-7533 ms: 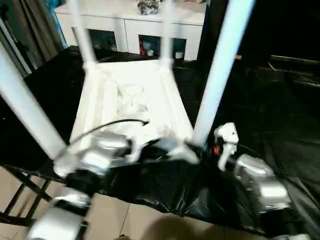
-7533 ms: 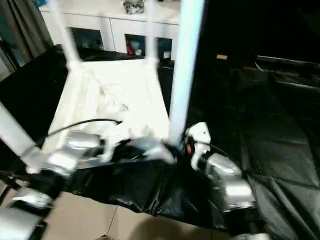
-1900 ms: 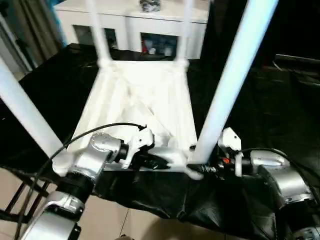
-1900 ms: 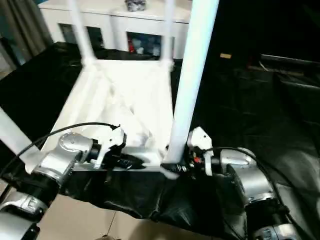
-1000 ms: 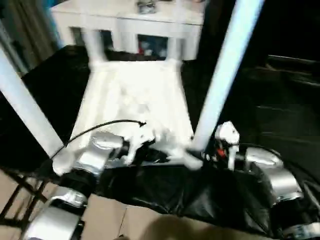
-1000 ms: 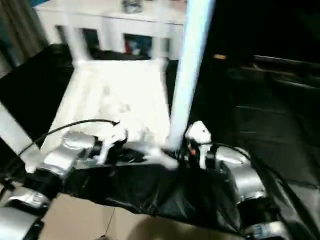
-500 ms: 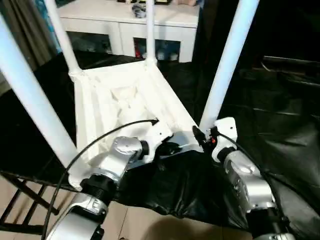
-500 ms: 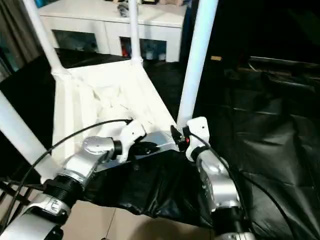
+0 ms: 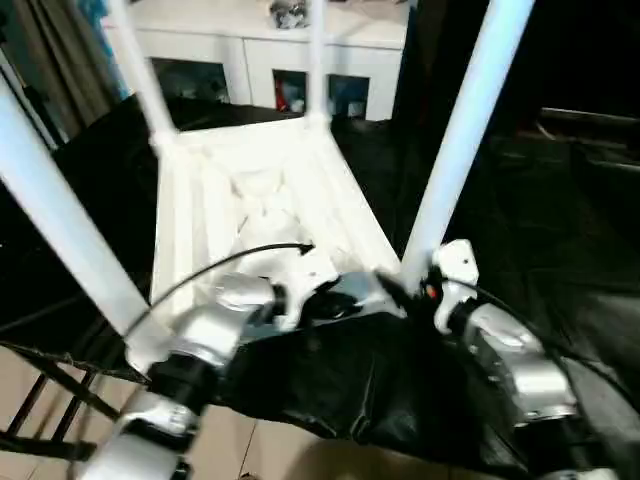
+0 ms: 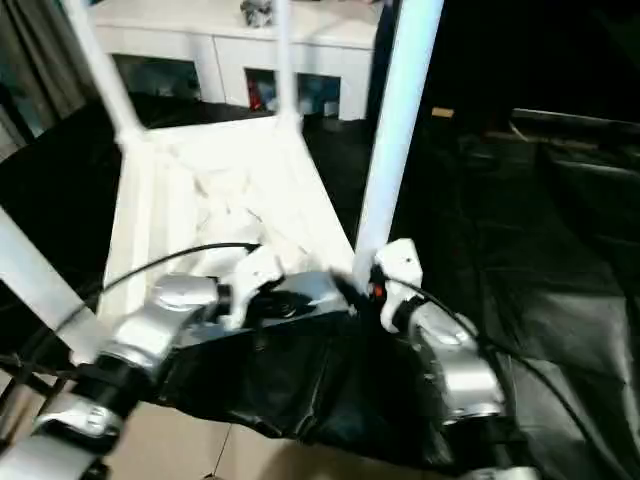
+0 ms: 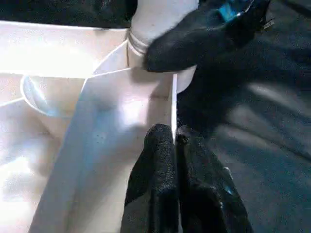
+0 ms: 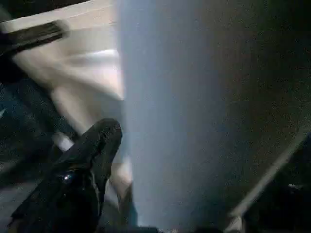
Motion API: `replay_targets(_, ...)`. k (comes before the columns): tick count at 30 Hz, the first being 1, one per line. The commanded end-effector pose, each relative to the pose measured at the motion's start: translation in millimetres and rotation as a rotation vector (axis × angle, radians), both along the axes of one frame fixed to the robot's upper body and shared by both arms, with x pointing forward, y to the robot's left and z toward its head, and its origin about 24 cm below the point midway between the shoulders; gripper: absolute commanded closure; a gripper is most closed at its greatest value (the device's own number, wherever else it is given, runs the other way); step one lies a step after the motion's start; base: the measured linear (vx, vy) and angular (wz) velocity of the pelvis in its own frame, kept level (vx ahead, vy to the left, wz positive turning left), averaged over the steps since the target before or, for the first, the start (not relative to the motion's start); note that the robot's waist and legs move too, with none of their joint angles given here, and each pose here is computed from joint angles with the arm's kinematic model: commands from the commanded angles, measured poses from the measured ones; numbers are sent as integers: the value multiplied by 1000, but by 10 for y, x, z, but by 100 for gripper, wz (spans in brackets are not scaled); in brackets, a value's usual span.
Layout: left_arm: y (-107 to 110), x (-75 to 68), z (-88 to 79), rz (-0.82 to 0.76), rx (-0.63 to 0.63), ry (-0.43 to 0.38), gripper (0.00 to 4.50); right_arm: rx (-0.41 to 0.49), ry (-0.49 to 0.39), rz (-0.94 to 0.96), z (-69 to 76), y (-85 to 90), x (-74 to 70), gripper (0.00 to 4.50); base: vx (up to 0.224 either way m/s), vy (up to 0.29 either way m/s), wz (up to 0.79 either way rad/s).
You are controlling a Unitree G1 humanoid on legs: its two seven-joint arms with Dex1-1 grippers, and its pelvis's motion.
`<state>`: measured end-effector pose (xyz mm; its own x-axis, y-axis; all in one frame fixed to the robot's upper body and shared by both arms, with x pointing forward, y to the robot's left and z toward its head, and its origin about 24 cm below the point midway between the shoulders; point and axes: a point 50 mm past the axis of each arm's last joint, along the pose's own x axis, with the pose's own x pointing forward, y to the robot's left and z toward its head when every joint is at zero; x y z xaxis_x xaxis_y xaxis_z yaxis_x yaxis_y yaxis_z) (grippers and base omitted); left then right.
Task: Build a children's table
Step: Rotate leg to tighten
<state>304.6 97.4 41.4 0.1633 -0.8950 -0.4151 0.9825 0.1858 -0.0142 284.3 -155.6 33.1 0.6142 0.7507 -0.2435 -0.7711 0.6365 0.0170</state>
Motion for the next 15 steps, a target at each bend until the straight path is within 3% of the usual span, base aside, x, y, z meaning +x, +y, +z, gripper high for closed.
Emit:
replay_targets(1,-67,-45,73,-101,-64,4,450,25,43,154,9,54,-79,95,0,0,0)
replay_targets(6,78,-19,107,-167,-31,28,450,-7,91,397,78,-10,-153,95,0,0,0)
replay_targets(12,109,12,137,-207,-23,44,450,-37,121,497,69,-7,-134,95,0,0,0)
replay_targets(13,110,15,140,-215,-19,42,450,-38,130,514,67,-2,-135,123,0,0,0)
replay_targets(15,107,19,145,-226,-18,45,450,-34,148,543,61,13,-138,134,0,0,0)
